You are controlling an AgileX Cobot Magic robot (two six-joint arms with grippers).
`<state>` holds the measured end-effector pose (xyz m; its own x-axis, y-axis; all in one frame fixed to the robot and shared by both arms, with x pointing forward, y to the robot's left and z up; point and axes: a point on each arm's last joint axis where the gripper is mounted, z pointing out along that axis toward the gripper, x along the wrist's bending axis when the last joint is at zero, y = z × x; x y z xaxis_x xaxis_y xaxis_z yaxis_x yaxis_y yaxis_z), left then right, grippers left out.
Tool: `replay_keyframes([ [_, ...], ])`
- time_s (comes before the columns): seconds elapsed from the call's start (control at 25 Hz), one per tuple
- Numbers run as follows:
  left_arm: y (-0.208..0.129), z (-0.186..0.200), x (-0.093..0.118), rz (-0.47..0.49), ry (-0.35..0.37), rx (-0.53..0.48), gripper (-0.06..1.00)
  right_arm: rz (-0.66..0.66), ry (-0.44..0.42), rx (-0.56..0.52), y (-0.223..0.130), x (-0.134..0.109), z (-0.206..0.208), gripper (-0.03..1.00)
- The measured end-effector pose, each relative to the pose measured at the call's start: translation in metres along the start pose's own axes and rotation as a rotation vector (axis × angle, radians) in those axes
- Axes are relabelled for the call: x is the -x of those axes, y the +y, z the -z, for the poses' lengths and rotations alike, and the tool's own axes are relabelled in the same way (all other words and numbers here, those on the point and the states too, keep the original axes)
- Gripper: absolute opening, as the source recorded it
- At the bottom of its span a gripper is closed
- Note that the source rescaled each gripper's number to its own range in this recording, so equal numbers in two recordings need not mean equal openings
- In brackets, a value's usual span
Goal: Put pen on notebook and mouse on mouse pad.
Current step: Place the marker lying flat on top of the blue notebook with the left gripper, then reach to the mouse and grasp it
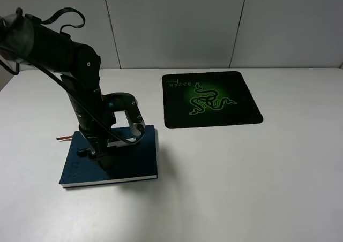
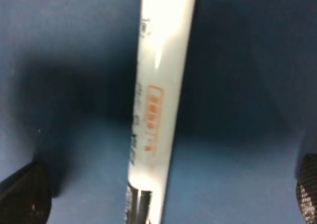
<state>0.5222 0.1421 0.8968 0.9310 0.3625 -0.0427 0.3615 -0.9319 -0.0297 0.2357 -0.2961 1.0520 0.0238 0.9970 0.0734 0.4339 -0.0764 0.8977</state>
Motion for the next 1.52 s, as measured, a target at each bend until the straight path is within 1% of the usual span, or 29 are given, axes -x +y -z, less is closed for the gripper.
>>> replay_keyframes([
  [0.2, -0.001, 0.003, 0.001, 0.016, -0.021, -0.025, 1.0, 0.0, 0.0, 0.0, 0.0, 0.0, 0.0, 1.0],
  [0.4, -0.001, 0.012, 0.001, 0.035, -0.016, -0.021, 1.0, 0.0, 0.0, 0.0, 0.0, 0.0, 0.0, 1.0],
  [0.48, -0.002, 0.019, 0.001, 0.041, 0.007, -0.013, 1.0, 0.0, 0.0, 0.0, 0.0, 0.0, 0.0, 1.0],
  [0.84, -0.012, 0.055, 0.007, 0.078, 0.055, 0.011, 1.0, 0.0, 0.0, 0.0, 0.0, 0.0, 0.0, 1.0],
  [1.16, -0.029, 0.106, 0.022, 0.123, 0.121, 0.098, 1.0, 0.0, 0.0, 0.0, 0.0, 0.0, 0.0, 1.0],
  [1.52, -0.063, 0.162, 0.05, 0.203, 0.167, 0.175, 1.0, 0.0, 0.0, 0.0, 0.0, 0.0, 0.0, 1.0],
])
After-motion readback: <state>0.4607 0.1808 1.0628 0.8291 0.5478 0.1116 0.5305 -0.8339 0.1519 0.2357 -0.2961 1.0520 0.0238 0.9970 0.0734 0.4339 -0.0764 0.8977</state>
